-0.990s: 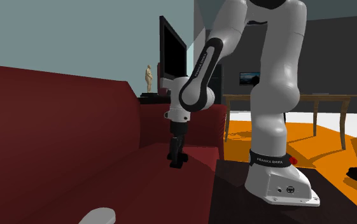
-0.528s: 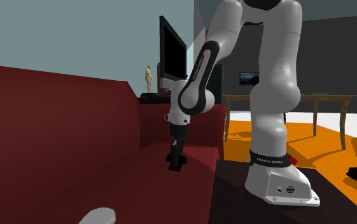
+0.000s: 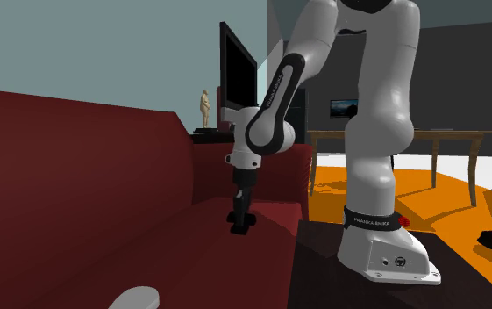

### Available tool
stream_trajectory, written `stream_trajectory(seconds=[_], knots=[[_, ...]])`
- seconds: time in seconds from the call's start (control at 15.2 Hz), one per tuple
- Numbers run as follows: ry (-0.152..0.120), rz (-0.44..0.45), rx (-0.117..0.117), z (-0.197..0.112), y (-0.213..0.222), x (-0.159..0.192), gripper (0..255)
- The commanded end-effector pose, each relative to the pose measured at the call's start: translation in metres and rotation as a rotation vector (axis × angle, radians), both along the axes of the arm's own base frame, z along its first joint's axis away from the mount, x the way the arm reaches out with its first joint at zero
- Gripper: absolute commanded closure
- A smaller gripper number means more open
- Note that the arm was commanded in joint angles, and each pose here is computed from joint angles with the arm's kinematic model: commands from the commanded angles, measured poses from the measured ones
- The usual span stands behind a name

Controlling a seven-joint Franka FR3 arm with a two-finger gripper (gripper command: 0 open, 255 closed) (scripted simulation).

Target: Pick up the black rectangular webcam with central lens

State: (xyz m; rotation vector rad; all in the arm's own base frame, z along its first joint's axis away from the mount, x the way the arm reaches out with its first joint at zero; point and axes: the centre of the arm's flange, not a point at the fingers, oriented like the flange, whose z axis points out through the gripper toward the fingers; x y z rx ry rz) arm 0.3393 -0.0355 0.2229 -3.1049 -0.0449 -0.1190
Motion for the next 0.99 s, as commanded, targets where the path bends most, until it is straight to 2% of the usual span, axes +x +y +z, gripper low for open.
stream_trajectory(seconds=[0.0, 0.79, 0.92], knots=[[0.018, -0.005, 0.001, 0.005, -0.001, -0.004, 255], [0.018, -0.005, 0.001, 0.068, -0.001, -0.004, 255], [0.018, -0.005, 0.001, 0.069, -0.001, -0.004, 255]])
